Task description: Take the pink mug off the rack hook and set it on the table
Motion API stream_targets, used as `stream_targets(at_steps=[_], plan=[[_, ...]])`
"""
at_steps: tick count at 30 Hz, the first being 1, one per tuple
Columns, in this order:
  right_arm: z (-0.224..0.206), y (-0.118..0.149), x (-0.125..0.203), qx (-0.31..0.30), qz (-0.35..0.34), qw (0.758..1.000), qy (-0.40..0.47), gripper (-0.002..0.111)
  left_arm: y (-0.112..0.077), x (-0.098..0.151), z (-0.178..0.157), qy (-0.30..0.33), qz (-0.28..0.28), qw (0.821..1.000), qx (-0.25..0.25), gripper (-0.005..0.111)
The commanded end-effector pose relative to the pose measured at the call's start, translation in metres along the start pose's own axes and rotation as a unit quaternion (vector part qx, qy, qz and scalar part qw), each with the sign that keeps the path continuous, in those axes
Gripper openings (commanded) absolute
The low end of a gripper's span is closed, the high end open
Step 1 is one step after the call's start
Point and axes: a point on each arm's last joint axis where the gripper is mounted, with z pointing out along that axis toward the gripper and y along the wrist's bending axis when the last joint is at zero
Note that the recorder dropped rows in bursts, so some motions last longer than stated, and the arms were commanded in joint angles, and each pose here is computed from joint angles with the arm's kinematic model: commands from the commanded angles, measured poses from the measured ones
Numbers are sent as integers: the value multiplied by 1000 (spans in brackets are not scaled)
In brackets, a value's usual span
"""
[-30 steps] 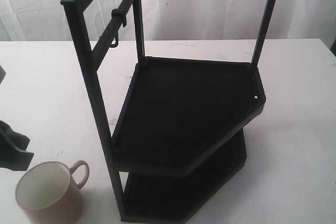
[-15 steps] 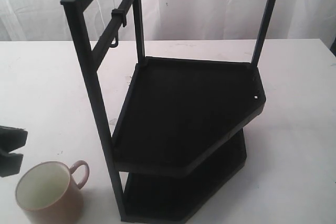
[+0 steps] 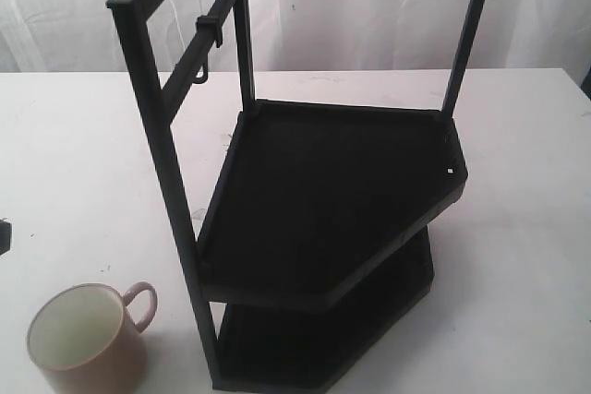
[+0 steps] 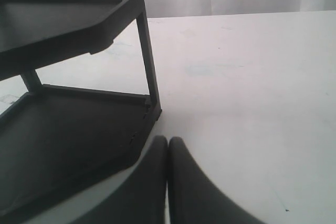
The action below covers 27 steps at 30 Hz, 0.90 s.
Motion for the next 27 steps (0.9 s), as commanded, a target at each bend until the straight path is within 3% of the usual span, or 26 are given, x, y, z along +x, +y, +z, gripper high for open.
stream_targets(at_steps=[1, 10, 16, 23, 27], plan=[[0, -1, 1, 3, 2, 1000, -5, 0, 0, 3, -1, 5, -4, 1000, 1, 0], [0, -1, 1, 3, 2, 1000, -5, 0, 0, 3, -1, 5, -4, 1000, 1, 0], [0, -1, 1, 3, 2, 1000, -5, 0, 4, 7, -11, -25, 55, 998, -17, 0], [0, -1, 1, 3, 2, 1000, -5, 0, 10, 51, -10, -72, 94, 993, -23, 0], [0, -1, 1, 3, 2, 1000, -5, 0, 13, 88, -2, -67, 74, 995, -13, 0]])
